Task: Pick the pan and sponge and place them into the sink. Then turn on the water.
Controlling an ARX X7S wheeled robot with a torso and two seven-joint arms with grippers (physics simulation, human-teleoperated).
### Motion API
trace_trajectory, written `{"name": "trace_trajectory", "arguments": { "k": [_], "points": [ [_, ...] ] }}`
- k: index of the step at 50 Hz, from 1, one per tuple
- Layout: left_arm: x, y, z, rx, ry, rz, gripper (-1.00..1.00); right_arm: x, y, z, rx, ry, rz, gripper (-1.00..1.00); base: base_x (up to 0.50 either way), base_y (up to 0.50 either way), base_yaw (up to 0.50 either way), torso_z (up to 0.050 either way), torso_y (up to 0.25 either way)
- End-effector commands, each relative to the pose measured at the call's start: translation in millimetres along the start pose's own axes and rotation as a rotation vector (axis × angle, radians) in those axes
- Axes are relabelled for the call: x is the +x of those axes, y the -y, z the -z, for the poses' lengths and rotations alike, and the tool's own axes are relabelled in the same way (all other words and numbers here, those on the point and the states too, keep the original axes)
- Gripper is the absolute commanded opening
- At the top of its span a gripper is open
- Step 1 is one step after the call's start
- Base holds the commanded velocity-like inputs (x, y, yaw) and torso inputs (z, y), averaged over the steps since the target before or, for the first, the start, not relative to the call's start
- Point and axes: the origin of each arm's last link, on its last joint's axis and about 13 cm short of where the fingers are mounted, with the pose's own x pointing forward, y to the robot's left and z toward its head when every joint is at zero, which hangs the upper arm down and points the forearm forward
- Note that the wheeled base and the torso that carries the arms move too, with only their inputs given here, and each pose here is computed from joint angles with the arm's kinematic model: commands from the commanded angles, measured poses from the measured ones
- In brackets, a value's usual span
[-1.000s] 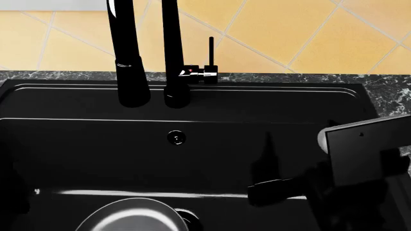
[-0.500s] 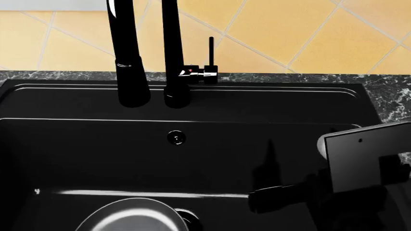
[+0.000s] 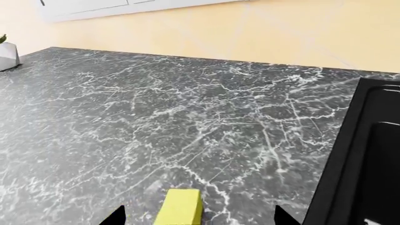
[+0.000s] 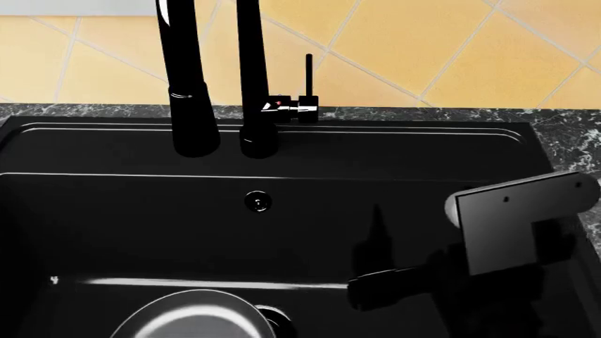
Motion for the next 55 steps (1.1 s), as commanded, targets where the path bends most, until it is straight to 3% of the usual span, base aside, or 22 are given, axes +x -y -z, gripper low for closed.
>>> {"name": "trace_trajectory", "arguments": {
  "k": [1, 5, 14, 24, 26, 30, 33, 38, 47, 51, 55],
  "points": [
    [13.8, -14.6, 7.8, -0.022, -0.037, -0.063, 1.00, 2.1, -3.8, 2.5, 0.020, 0.006, -0.022, 1.00, 0.00, 0.00, 0.00, 0.000, 0.000],
    [18.0, -26.9, 13.1, -0.027, -0.062, -0.098, 1.00, 1.7, -4.6, 2.5, 0.017, 0.001, -0.022, 1.00, 0.00, 0.00, 0.00, 0.000, 0.000],
    [27.7, -37.4, 30.9, -0.057, -0.125, -0.134, 1.00, 5.4, -8.7, 2.5, 0.014, -0.006, -0.035, 1.00, 0.00, 0.00, 0.00, 0.000, 0.000],
    [37.4, -31.8, 38.9, -0.043, -0.173, -0.100, 1.00, 5.8, -10.0, -1.2, 0.014, -0.003, -0.036, 1.00, 0.00, 0.00, 0.00, 0.000, 0.000],
    [40.1, -37.0, 41.0, -0.046, -0.182, -0.089, 1.00, 5.6, -10.2, -1.3, 0.013, -0.004, -0.036, 1.00, 0.00, 0.00, 0.00, 0.000, 0.000],
    [39.9, -25.6, 45.9, -0.043, -0.195, -0.053, 1.00, 6.1, -10.9, -0.4, 0.014, -0.007, -0.037, 1.00, 0.00, 0.00, 0.00, 0.000, 0.000],
    [42.2, -28.9, 45.5, -0.043, -0.196, -0.027, 1.00, 6.2, -11.4, -1.1, 0.011, -0.008, -0.038, 1.00, 0.00, 0.00, 0.00, 0.000, 0.000],
    [42.4, -18.4, 44.7, -0.031, -0.199, 0.006, 1.00, 6.2, -11.9, -0.4, 0.012, -0.012, -0.039, 1.00, 0.00, 0.00, 0.00, 0.000, 0.000],
    [47.8, -22.6, 47.1, -0.025, -0.215, 0.013, 1.00, 7.8, -12.6, -1.4, 0.010, -0.016, -0.042, 1.00, 0.00, 0.00, 0.00, 0.000, 0.000],
    [50.4, -16.2, 45.7, -0.029, -0.216, 0.012, 1.00, 8.6, -13.0, -4.2, 0.005, -0.016, -0.044, 1.00, 0.00, 0.00, 0.00, 0.000, 0.000],
    [54.2, -24.2, 49.9, -0.028, -0.224, 0.016, 1.00, 8.0, -13.9, -5.5, 0.006, -0.017, -0.047, 1.00, 0.00, 0.00, 0.00, 0.000, 0.000]
  ]
}}
